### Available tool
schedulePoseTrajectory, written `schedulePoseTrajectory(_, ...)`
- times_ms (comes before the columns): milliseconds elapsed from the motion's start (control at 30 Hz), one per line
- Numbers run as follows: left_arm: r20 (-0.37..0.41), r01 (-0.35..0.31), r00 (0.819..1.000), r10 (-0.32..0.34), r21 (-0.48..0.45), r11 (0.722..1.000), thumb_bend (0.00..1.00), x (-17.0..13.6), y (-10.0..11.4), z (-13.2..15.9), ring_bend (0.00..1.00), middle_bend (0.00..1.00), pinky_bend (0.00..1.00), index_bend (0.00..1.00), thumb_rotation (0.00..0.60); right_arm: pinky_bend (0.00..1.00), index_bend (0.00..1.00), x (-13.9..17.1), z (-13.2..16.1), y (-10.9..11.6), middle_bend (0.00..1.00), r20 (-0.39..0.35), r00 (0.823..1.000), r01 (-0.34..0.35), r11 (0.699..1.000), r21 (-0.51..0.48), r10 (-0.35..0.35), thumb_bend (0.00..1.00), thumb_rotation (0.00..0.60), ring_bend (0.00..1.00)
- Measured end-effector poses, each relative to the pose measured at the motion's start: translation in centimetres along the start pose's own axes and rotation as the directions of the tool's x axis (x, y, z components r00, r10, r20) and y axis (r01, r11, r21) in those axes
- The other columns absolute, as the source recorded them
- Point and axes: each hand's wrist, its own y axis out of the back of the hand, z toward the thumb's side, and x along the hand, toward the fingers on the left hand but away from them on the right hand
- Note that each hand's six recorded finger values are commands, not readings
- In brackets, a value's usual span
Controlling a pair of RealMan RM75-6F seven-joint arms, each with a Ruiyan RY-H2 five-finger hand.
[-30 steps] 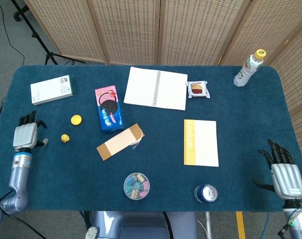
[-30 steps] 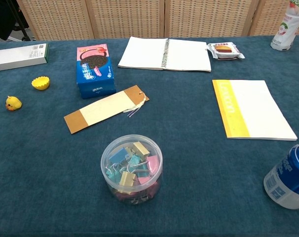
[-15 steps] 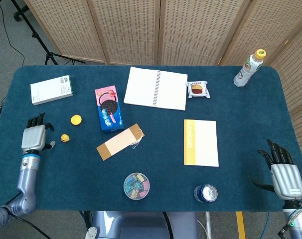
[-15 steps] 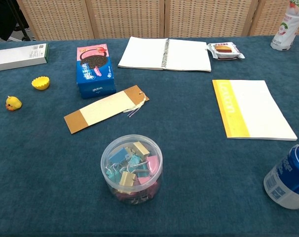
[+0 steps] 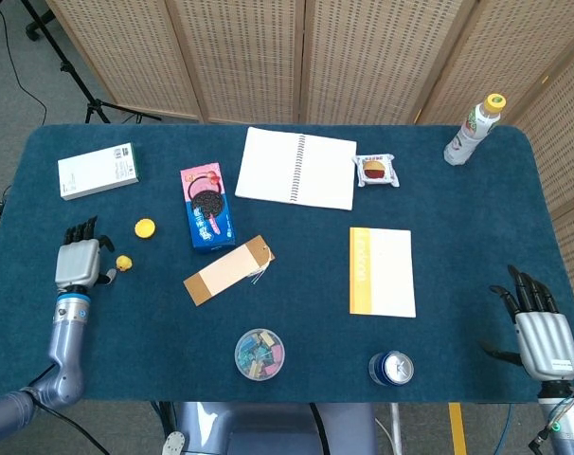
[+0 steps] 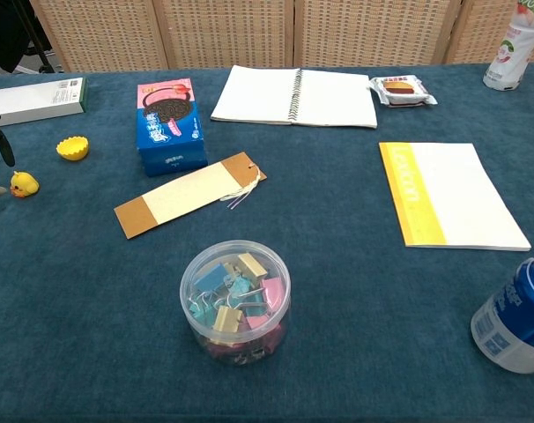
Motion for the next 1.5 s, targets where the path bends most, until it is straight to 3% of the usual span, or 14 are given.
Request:
schedulePoseTrajectory(733, 0.003, 0.009, 1.000, -0.009, 0.013, 1.000, 0.25, 0.5, -0.8, 1.2, 0.00, 0.00, 0.04, 0.47, 0.600, 0.09, 0.20, 0.1, -0.1, 0.3, 0.00, -0.001, 1.000, 0.009, 1.000, -0.007, -0.009, 0.00, 0.600, 0.00)
schedulePoseTrajectory(1033, 0.010, 0.011, 1.000, -0.011, 0.004, 1.000, 0.27, 0.7, -1.1, 1.5, 0.00, 0.00, 0.04, 0.55, 0.600, 0.09, 0.20, 0.1, -0.1, 0.3, 0.00, -0.001, 1.000, 0.007, 1.000, -0.007, -0.007, 0.00, 0.600, 0.00)
schedulePoseTrajectory(1500, 0.013, -0.009, 1.000, 0.009, -0.007, 1.000, 0.28, 0.6, -0.5, 1.4, 0.00, 0.00, 0.04, 0.58, 0.600, 0.09, 0.20, 0.1, -0.2, 0.3, 0.00, 0.001, 1.000, 0.009, 1.000, -0.007, -0.009, 0.00, 0.600, 0.00)
